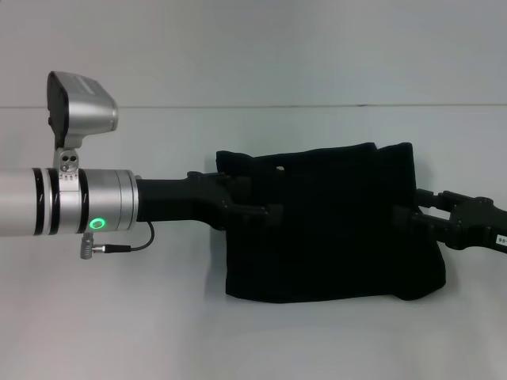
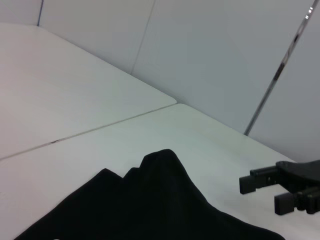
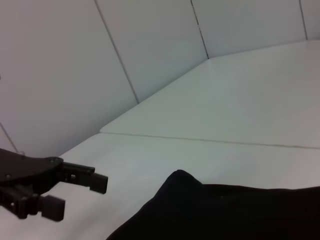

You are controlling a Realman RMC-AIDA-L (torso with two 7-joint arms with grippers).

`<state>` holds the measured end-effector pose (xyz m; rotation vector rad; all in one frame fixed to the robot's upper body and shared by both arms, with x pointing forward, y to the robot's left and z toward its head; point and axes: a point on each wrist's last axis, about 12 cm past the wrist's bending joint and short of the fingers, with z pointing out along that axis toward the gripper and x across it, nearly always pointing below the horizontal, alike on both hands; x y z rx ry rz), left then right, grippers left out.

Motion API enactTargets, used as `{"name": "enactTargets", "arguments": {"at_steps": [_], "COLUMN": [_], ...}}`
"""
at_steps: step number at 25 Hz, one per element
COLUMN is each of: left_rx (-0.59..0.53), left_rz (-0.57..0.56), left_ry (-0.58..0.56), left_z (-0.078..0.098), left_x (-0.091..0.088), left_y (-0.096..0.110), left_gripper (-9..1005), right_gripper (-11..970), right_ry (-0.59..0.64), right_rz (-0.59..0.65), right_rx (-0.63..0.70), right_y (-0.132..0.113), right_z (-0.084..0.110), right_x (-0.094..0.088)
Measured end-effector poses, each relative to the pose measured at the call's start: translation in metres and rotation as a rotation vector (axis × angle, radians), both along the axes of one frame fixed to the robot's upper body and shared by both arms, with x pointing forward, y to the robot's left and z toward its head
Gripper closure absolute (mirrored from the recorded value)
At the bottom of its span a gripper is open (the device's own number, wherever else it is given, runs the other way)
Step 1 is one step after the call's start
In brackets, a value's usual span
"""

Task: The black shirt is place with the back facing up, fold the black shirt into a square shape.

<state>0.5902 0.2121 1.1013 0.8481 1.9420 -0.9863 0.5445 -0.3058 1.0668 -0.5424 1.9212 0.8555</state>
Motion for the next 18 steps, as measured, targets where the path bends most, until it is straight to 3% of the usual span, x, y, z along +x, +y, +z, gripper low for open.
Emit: {"name": "enactTargets", "arguments": {"at_steps": [18], "left_rx": [-0.018], "left_rz": [-0.065], "left_ry": [0.03], "left_z": [-0.002], "left_x": [-0.005], "left_y": [-0.013], "left_gripper": [74], "right_gripper": [230], "right_ry": [0.082], "right_rz": [0.001], "right_rx": [0.052], "right_y": [-0.006], "right_z": [-0.007], "right_x": [-0.011]}}
